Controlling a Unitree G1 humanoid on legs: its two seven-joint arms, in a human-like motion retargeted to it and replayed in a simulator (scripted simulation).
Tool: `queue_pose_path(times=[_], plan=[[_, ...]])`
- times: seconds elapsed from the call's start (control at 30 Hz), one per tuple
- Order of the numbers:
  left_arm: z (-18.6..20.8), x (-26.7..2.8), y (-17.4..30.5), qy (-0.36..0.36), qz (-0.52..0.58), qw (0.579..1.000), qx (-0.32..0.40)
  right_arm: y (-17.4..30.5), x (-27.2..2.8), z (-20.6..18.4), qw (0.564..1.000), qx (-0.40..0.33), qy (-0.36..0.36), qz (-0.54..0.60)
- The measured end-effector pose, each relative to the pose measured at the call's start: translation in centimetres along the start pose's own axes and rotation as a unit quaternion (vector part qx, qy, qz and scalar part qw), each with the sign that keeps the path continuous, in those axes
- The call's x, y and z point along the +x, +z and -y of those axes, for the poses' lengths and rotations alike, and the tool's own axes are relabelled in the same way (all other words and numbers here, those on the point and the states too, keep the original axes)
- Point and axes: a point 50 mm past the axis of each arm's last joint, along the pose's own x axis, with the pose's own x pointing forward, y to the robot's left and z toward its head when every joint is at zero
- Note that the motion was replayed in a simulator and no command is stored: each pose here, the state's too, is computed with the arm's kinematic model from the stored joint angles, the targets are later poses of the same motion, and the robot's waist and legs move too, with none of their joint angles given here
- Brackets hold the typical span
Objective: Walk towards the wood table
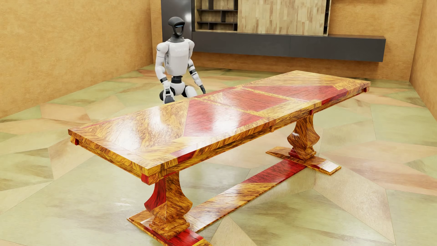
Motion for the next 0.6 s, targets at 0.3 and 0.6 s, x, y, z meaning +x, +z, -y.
queue_pose_path(times=[0.3, 0.6], plan=[[-0.2, 0.1, 1.1, 0.009, 0.016, 1.0, -0.011, -0.9, -0.2, -0.9, 1.0, -0.003, 0.017, -0.015], [0.4, 0.0, 0.1, -0.002, -0.002, 1.0, -0.014, 0.8, 0.1, 0.8, 1.0, -0.014, -0.007, 0.014]])
